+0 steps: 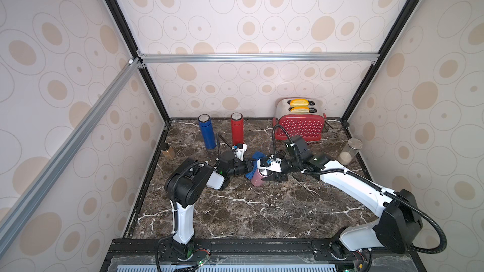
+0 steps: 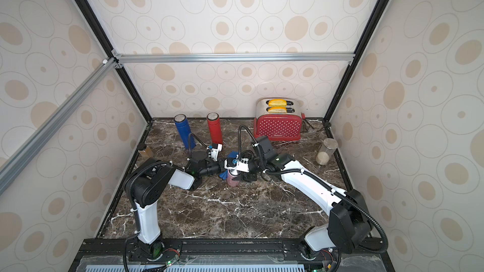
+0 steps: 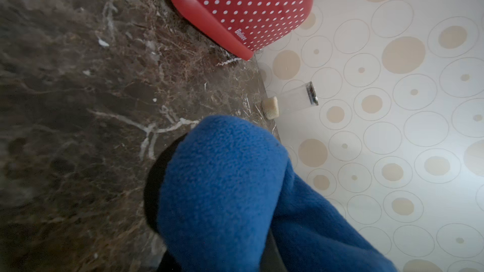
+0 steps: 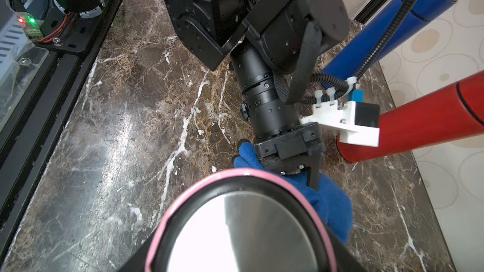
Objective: Wipe the surface of the thermos
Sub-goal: Wipe the dirt from the surface of the thermos.
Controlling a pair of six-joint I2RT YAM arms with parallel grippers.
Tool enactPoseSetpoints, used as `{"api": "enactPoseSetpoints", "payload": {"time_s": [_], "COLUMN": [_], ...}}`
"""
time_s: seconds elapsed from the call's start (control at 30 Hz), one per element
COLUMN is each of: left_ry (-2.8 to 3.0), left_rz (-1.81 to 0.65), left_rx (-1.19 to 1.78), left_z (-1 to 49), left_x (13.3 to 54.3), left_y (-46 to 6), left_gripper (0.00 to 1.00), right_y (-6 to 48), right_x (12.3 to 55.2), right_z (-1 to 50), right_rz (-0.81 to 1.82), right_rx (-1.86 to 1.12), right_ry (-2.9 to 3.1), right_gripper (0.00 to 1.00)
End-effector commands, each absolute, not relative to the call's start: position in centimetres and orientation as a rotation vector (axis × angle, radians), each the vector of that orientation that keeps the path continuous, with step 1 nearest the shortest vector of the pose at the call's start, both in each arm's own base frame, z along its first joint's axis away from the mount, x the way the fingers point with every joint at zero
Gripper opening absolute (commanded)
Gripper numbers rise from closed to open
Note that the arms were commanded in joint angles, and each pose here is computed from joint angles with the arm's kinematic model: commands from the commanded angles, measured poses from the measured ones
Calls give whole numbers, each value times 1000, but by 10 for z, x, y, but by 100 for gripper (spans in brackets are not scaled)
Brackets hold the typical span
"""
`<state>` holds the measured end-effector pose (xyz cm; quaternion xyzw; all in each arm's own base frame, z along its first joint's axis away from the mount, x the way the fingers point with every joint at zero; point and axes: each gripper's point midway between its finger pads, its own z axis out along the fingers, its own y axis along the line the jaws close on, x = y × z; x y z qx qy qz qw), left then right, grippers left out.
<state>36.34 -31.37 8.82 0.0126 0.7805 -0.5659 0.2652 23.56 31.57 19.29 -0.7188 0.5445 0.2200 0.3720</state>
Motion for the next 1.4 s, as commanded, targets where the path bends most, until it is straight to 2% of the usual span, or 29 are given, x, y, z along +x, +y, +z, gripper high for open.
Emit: {"api": "enactPoseSetpoints", "payload": {"time_s": [0.0, 0.47, 0.6, 0.93, 1.07, 1.17, 1.37], "left_ry": [2187, 2080, 2135, 2412, 2507, 2517, 2441], "left_rz": [-1615, -1626, -1632, -1559, -1465, -1457, -1475], "left_rx": [232, 442, 422, 245, 251, 279, 403], "left_z": [79, 201, 180, 45, 16, 20, 78], "left_x": [327, 305, 307, 299, 291, 287, 291], "left_y": [-333, -330, -332, -320, -310, -309, -317], "left_gripper": [0, 0, 0, 0, 0, 0, 0], "right_y": [267, 284, 293, 312, 320, 327, 340], "right_x": [234, 273, 280, 276, 275, 272, 262], "right_z": [120, 140, 148, 154, 163, 166, 154], "right_rz": [492, 523, 507, 487, 467, 466, 464], "right_rx": [-2051, -2236, -2226, -2267, -2287, -2295, -2371], "right_ry": [1642, 1200, 1131, 1013, 937, 889, 816], "right_gripper": [0, 0, 0, 0, 0, 0, 0]}}
